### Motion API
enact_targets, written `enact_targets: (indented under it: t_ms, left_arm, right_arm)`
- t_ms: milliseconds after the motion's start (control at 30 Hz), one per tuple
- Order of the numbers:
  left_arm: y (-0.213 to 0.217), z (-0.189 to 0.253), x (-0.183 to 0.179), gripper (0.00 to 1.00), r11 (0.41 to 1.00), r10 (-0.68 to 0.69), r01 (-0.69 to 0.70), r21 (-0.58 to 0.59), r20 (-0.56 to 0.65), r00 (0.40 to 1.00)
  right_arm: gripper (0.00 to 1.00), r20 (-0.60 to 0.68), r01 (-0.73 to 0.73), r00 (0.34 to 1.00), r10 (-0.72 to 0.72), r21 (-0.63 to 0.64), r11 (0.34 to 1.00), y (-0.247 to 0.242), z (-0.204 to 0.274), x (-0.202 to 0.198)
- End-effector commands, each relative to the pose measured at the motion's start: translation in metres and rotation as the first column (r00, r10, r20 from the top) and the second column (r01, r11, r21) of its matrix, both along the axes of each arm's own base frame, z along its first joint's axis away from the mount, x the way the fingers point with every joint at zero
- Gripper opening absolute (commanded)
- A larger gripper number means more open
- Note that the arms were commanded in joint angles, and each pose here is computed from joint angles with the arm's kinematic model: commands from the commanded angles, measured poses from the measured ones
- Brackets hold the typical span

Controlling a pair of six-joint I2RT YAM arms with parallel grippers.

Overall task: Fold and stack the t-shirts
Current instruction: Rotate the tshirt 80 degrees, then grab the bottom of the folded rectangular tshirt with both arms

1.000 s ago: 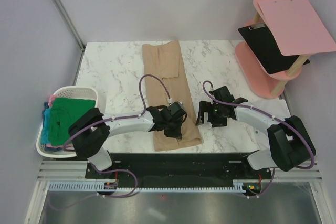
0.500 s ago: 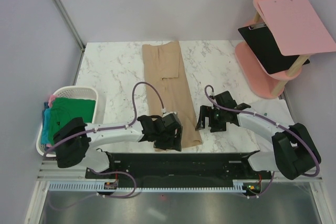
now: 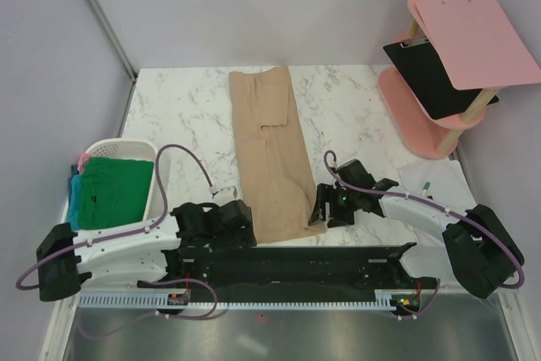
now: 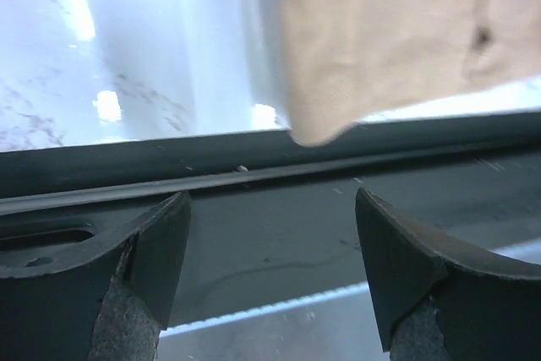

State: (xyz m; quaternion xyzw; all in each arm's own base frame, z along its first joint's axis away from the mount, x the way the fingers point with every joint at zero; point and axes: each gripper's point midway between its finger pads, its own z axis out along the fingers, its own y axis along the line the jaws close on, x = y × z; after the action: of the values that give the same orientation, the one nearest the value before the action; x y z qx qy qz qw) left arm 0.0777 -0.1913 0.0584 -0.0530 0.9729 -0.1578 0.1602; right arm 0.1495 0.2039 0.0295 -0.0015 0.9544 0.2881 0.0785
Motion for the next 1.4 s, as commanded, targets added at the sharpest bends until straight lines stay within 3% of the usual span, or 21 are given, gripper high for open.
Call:
enact_targets:
  t_ms: [0, 167, 467, 667, 767, 833, 867, 900, 933, 967, 1000, 1033, 1100, 1367]
  left_arm:
    - [0.006, -0.02, 0.014, 0.85, 0.984, 0.098, -0.098, 0.147, 0.004, 0.995]
    - [-0.009, -0.027, 0.032, 0.85, 0.978, 0.133, -0.138, 0.155, 0.042, 0.99]
    - [-0.028, 0.005, 0.051, 0.82, 0.99, 0.138, -0.137, -0.022, 0.142, 0.98]
    - [-0.037, -0.02, 0.051, 0.78, 0.995, 0.09, -0.093, 0.041, 0.079, 0.993]
    - [-0.04, -0.034, 0.049, 0.7, 0.993, 0.091, -0.093, 0.07, 0.036, 0.995]
    - [-0.041, -0.048, 0.045, 0.56, 0.992, 0.088, -0.088, 0.095, 0.002, 0.996]
    - [-0.042, -0.05, 0.044, 0.47, 0.992, 0.085, -0.084, 0.095, -0.006, 0.996]
    - [-0.043, -0.053, 0.043, 0.22, 0.992, 0.082, -0.08, 0.097, -0.014, 0.997]
    - [-0.044, -0.053, 0.041, 0.09, 0.993, 0.08, -0.078, 0.094, -0.024, 0.996]
    - [-0.045, -0.051, 0.041, 0.02, 0.993, 0.082, -0.08, 0.082, -0.024, 0.996]
    - [-0.045, -0.049, 0.04, 0.02, 0.994, 0.079, -0.077, 0.073, -0.022, 0.997]
    - [-0.046, -0.041, 0.041, 0.02, 0.996, 0.08, -0.079, 0.047, -0.012, 0.997]
    - [-0.044, -0.032, 0.041, 0.02, 0.996, 0.083, -0.083, 0.028, 0.0, 0.997]
    - [-0.035, 0.037, 0.061, 0.02, 0.996, 0.082, -0.085, 0.017, 0.131, 0.988]
  right_arm:
    - [0.75, -0.041, 0.014, 0.999, -0.018, -0.098, 0.995, -0.01, -0.024, -0.011]
    - [0.68, -0.045, 0.009, 0.999, -0.014, -0.108, 0.994, -0.007, -0.029, -0.012]
    - [0.68, -0.04, 0.001, 0.999, -0.006, -0.123, 0.992, -0.009, -0.032, -0.011]
    - [0.68, -0.042, -0.008, 0.999, 0.003, -0.125, 0.992, -0.008, -0.034, -0.01]
    - [0.68, -0.034, -0.009, 0.999, 0.004, -0.125, 0.992, -0.007, -0.033, -0.008]
    - [0.67, -0.029, -0.006, 1.0, 0.003, -0.121, 0.993, -0.006, -0.031, -0.007]
    - [0.65, -0.027, -0.006, 1.0, 0.003, -0.12, 0.993, -0.006, -0.03, -0.006]
    - [0.6, -0.023, -0.008, 1.0, 0.005, -0.121, 0.993, -0.006, -0.03, -0.006]
    - [0.45, -0.021, -0.009, 1.0, 0.006, -0.119, 0.993, -0.006, -0.028, -0.006]
    - [0.37, -0.018, -0.012, 1.0, 0.01, -0.117, 0.993, -0.006, -0.027, -0.006]
    - [0.29, -0.015, -0.015, 1.0, 0.013, -0.115, 0.993, -0.006, -0.026, -0.006]
    - [0.12, -0.011, -0.015, 1.0, 0.014, -0.115, 0.993, -0.007, -0.024, -0.007]
    - [0.0, -0.003, -0.022, 1.0, 0.022, -0.103, 0.994, -0.006, -0.02, -0.007]
    - [0.0, 0.196, -0.03, 0.98, 0.037, -0.039, 0.999, 0.006, 0.028, 0.023]
